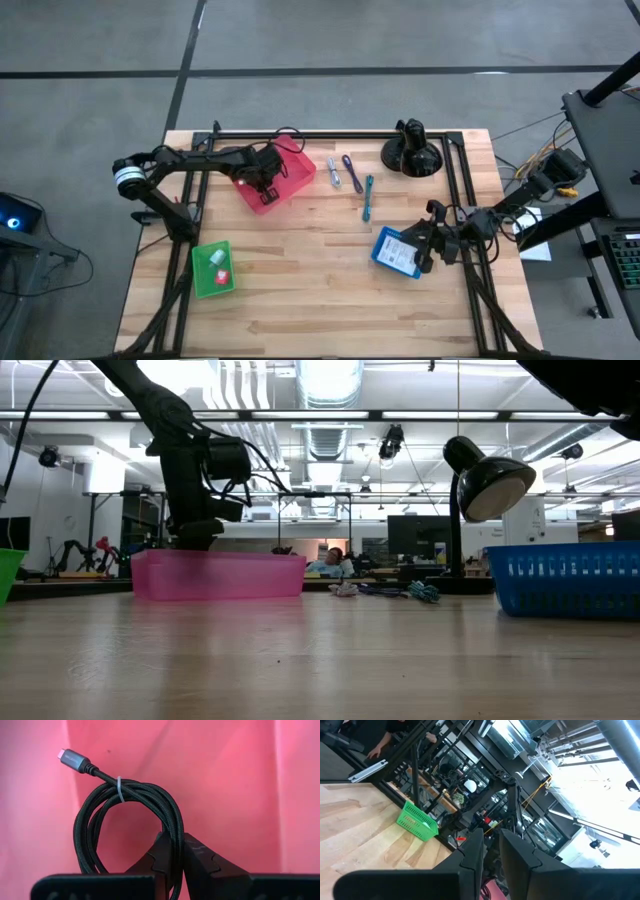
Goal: Pick and place items into bin
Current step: Put the black charger cable into the red bin
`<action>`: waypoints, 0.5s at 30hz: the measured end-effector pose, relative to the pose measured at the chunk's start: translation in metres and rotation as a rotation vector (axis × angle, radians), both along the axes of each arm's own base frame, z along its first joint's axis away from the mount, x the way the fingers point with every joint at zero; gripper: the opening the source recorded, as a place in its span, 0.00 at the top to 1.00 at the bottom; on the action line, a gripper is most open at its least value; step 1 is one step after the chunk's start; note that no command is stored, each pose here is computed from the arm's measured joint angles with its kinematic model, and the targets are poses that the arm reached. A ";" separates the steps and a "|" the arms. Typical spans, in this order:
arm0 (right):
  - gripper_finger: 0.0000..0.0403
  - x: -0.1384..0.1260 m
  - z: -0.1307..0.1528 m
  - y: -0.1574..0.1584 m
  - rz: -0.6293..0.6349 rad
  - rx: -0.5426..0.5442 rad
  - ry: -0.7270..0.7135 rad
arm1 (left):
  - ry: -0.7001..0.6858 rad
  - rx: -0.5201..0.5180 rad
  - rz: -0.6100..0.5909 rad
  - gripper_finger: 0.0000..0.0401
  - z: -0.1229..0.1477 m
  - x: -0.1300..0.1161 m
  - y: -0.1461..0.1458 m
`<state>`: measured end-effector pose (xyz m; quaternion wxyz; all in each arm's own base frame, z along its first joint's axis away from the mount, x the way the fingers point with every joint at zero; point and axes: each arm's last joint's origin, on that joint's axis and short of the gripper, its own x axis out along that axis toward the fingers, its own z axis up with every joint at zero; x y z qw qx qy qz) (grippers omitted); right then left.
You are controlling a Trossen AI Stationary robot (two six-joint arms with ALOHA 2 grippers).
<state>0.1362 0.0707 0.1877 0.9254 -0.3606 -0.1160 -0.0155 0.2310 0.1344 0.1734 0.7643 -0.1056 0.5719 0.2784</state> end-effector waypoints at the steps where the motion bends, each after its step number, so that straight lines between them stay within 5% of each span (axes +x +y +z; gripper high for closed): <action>1: 0.87 0.000 0.000 0.000 0.000 0.000 0.000 | 0.001 0.005 0.011 0.96 0.000 0.000 0.000; 15: 0.87 0.000 0.000 0.000 0.000 0.000 0.000 | -0.016 -0.003 0.108 0.96 0.000 -0.002 0.001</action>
